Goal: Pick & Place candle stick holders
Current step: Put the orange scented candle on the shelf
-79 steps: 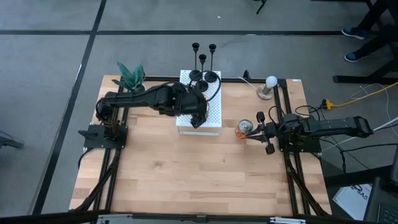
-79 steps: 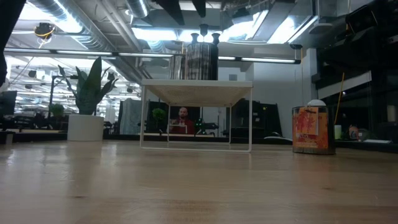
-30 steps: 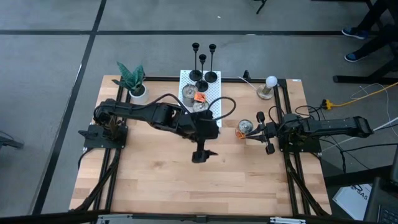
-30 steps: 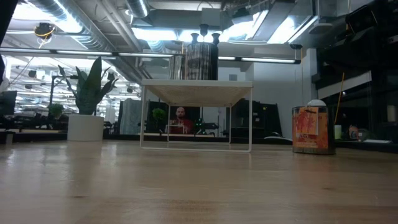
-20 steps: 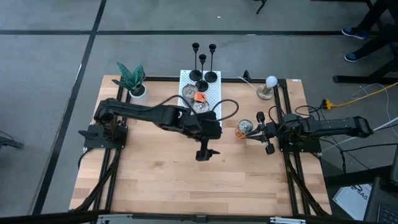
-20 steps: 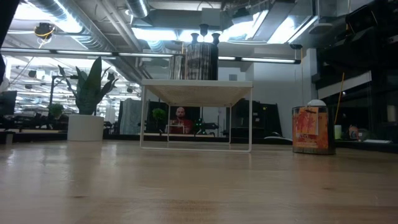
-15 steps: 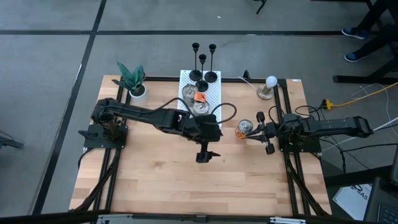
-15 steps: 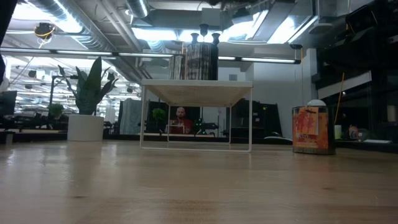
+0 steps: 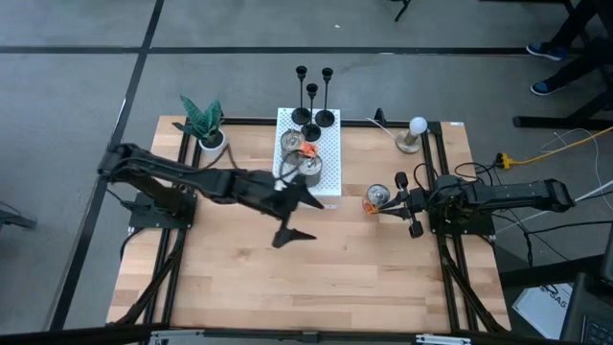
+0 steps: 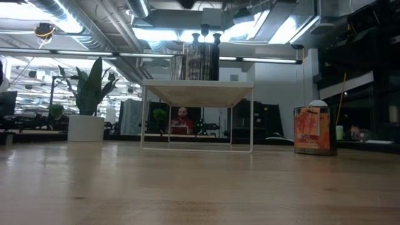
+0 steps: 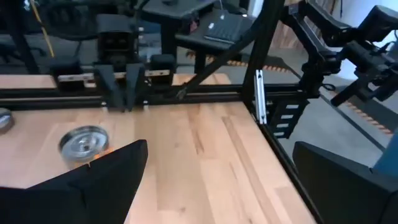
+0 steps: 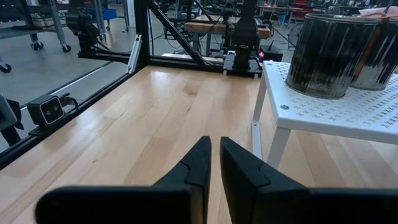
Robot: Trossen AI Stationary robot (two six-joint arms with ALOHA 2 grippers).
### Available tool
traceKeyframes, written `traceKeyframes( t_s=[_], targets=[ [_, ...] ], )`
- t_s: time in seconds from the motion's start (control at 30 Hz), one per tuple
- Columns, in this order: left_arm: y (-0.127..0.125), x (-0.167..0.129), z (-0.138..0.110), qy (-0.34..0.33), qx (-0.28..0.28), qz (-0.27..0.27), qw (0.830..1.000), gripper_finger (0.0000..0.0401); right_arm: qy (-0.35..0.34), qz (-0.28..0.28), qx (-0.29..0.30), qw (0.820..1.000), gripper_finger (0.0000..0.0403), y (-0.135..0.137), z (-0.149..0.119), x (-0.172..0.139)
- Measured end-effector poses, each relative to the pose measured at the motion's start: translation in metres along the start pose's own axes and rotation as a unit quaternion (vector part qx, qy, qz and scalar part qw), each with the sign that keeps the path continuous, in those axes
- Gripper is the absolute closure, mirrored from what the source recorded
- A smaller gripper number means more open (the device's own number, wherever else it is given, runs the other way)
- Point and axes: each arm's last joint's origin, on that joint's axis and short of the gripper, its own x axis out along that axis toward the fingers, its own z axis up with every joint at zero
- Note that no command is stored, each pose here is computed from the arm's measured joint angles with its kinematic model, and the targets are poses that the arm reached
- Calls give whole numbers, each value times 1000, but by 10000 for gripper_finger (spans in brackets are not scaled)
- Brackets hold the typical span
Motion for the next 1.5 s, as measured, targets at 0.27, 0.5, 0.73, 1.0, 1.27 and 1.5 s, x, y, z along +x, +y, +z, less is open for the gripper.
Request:
traceKeyframes(
  t_s=[0.27,0.5,0.73,1.0,1.27,1.5],
  targets=[
    [3,-44,-41,-39,-26,44,998,1,-1,0,0,1000,363,0,0,0],
    [6,-80,-75,-46,-37,86,995,1,-1,0,0,1000,363,0,0,0],
    [8,-109,-116,-63,-43,83,994,1,-1,0,0,1000,363,0,0,0],
    [13,-130,-170,-77,-60,119,988,1,-1,0,0,1000,363,0,0,0],
    [19,-142,-210,-70,-65,169,981,1,-1,0,0,1000,363,0,0,0],
    [19,-148,-217,-82,-57,165,981,1,-1,0,0,1000,363,0,0,0]
  ],
)
